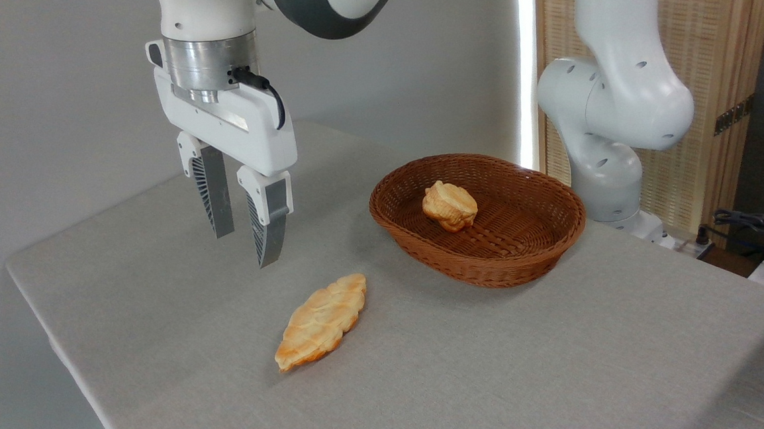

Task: Put bread into the basket

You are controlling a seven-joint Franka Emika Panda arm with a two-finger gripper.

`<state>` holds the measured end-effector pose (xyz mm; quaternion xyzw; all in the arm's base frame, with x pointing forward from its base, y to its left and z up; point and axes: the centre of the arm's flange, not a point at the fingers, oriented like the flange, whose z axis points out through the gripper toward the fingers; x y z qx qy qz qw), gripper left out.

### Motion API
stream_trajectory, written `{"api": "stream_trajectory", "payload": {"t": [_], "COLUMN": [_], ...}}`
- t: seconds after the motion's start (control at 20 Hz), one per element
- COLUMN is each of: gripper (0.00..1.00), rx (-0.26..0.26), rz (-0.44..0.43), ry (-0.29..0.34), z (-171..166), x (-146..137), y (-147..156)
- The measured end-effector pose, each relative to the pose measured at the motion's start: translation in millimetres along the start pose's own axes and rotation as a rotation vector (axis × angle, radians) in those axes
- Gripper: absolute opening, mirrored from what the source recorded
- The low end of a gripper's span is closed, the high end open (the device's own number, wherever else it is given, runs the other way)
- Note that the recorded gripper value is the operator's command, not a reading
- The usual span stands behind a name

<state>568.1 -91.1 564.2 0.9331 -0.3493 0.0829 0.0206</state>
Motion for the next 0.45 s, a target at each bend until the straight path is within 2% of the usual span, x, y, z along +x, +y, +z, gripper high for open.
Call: {"api": "stream_trajectory", "payload": {"t": [0.45], "gripper": [1.00], "rx": [0.000], "rz": [-0.035], "ry": [-0.011], "z": [-2], "x": [-14], "y": [-19]}}
